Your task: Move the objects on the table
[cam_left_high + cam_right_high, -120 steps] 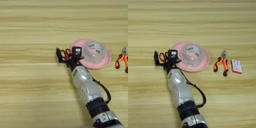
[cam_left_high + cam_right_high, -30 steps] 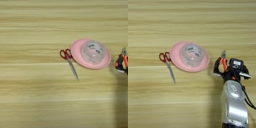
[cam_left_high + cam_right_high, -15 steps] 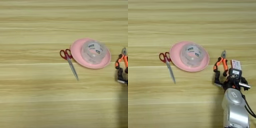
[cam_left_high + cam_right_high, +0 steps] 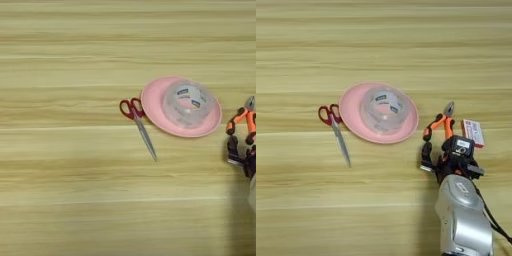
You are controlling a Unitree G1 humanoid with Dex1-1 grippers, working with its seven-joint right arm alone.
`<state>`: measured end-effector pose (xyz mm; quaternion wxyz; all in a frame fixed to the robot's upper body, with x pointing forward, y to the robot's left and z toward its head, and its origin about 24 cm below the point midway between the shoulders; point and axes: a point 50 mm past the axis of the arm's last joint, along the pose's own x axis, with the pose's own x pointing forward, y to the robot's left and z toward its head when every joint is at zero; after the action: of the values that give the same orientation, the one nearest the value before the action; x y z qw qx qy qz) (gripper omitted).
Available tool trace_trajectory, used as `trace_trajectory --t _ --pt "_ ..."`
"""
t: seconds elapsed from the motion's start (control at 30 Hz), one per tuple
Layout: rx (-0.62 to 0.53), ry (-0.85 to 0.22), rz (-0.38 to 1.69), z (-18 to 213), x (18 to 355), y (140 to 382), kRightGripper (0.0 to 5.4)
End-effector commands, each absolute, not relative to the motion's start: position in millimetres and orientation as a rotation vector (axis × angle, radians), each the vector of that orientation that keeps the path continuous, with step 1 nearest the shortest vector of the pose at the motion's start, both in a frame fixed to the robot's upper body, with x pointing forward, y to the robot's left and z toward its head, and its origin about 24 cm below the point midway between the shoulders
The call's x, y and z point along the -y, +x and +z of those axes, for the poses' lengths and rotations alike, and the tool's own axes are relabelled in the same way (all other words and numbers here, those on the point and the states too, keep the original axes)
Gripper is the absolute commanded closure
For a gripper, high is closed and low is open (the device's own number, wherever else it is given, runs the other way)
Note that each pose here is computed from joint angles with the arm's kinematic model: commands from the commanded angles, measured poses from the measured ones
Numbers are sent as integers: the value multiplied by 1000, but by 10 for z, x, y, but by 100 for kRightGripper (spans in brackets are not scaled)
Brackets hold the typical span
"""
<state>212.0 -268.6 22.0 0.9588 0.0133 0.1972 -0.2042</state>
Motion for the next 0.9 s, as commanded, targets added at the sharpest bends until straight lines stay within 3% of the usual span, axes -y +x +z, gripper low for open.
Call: trace_trajectory --t 0.03,0.9 --pt "-331 11 -393 377 2685 2218 150" --pt "-330 3 -432 365 2822 2191 436"
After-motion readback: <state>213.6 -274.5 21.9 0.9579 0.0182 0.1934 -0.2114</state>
